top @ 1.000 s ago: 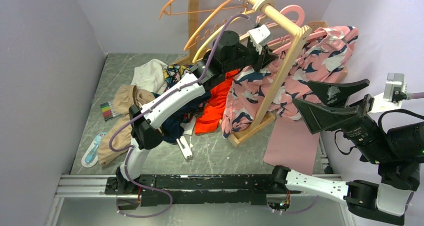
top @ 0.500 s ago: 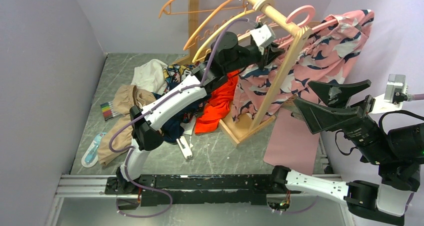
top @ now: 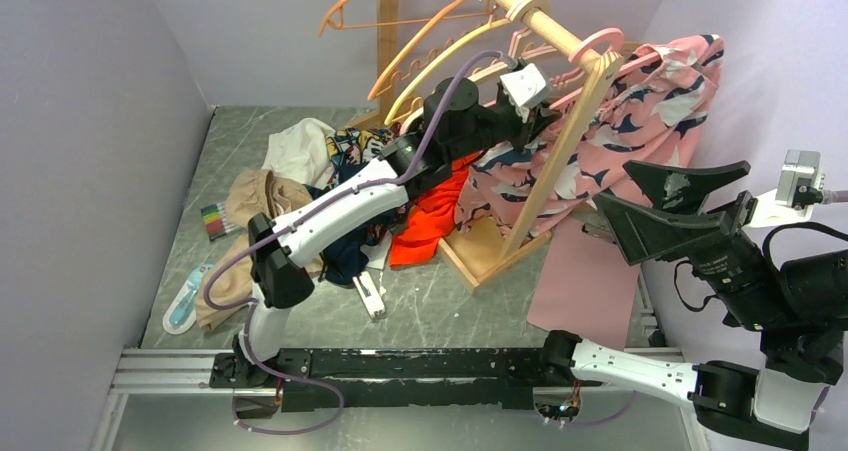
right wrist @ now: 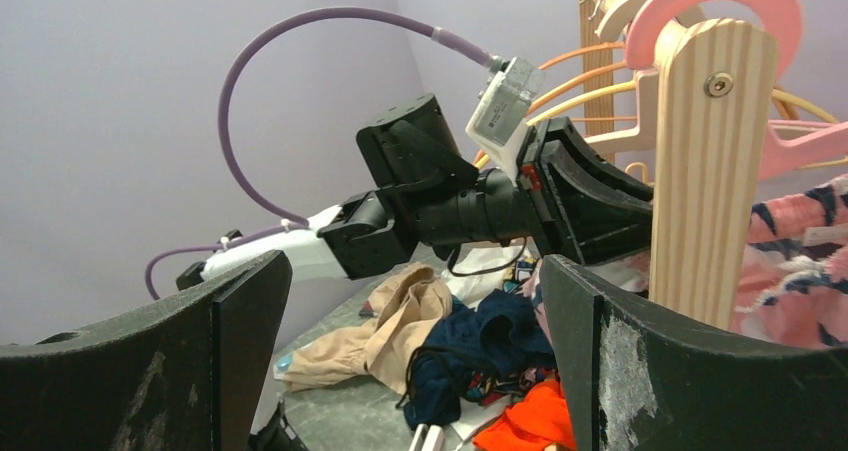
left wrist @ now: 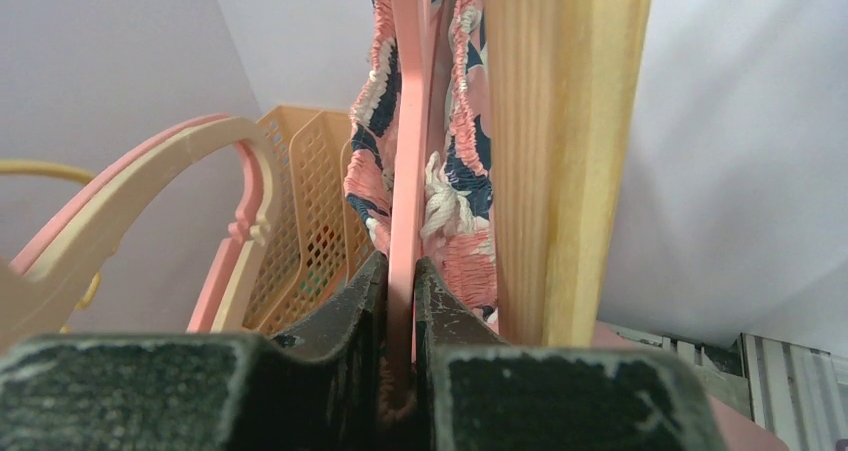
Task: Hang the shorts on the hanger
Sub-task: Place the hanger at the clothesline, then adjust the shorts on the hanger.
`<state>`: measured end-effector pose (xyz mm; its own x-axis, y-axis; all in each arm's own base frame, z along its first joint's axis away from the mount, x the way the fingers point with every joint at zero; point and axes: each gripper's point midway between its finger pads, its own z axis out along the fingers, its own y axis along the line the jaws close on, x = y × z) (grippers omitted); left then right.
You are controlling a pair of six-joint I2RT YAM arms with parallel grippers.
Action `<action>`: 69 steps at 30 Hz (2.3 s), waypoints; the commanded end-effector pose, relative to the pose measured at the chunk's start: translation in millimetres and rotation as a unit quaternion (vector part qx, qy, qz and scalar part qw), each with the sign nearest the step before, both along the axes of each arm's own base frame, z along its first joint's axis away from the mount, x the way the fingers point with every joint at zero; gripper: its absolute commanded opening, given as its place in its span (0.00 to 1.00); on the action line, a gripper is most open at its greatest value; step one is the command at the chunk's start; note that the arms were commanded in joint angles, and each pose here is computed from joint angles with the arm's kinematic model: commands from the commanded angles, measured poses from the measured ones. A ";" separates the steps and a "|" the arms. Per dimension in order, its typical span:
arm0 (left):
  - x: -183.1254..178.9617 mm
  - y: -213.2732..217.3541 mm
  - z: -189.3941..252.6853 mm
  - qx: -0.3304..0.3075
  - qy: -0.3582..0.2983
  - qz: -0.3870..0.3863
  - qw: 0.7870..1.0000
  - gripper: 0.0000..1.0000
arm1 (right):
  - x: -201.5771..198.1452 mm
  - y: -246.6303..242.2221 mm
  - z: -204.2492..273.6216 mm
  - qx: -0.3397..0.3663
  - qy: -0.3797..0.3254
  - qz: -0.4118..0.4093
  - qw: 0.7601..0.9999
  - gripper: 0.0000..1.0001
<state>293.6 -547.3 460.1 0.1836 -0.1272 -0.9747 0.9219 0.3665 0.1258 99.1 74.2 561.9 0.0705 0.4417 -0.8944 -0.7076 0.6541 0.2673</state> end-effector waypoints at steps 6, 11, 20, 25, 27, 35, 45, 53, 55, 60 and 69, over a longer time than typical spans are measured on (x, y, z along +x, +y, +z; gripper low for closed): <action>-2.3 51.6 64.8 -0.071 0.008 0.059 0.996 0.07 | 0.3 -9.7 5.6 0.012 -0.006 -0.015 1.000 1.00; 5.0 57.9 47.5 -0.053 0.046 0.088 0.994 0.07 | 3.5 -14.4 5.8 0.014 -0.003 -0.029 0.999 1.00; 14.1 73.2 42.9 -0.040 0.080 0.135 0.987 0.07 | 21.8 -25.5 -4.1 0.011 0.029 -0.091 0.995 1.00; 5.9 72.3 33.8 -0.022 0.088 0.121 0.989 0.12 | 25.0 -21.5 -6.1 0.008 0.030 -0.095 0.995 1.00; -0.7 73.0 30.2 -0.015 0.089 0.111 0.990 0.21 | 25.8 -20.0 -6.3 0.006 0.029 -0.095 0.995 1.00; -31.4 89.8 37.2 -0.009 0.087 0.081 0.993 0.66 | 29.7 -11.1 -9.1 0.001 0.034 -0.092 0.995 1.00; -92.2 167.2 28.3 -0.004 0.107 0.056 0.993 1.00 | 28.4 2.7 -29.5 -0.016 0.033 -0.070 0.997 1.00; -119.4 228.6 -53.0 0.009 0.162 0.079 0.984 0.93 | 31.5 10.5 -49.6 -0.022 0.046 -0.066 0.997 1.00; -112.7 225.2 -91.0 0.030 0.185 0.097 0.977 0.85 | 33.8 13.8 -53.5 -0.026 0.049 -0.068 0.996 1.00; -95.4 182.3 -145.5 0.043 0.264 0.103 0.958 0.67 | 40.2 23.6 -67.0 -0.046 0.058 -0.072 0.995 1.00; -57.4 133.8 -205.3 -0.039 0.340 0.165 0.925 0.83 | 34.1 27.1 -63.6 -0.029 0.057 -0.049 0.997 1.00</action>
<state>213.0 -400.2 214.4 -0.4714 0.0163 -0.8818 0.6928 0.6256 -0.3588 139.0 104.7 485.6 -0.0031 0.3285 -0.9445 -0.5848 0.7656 0.2682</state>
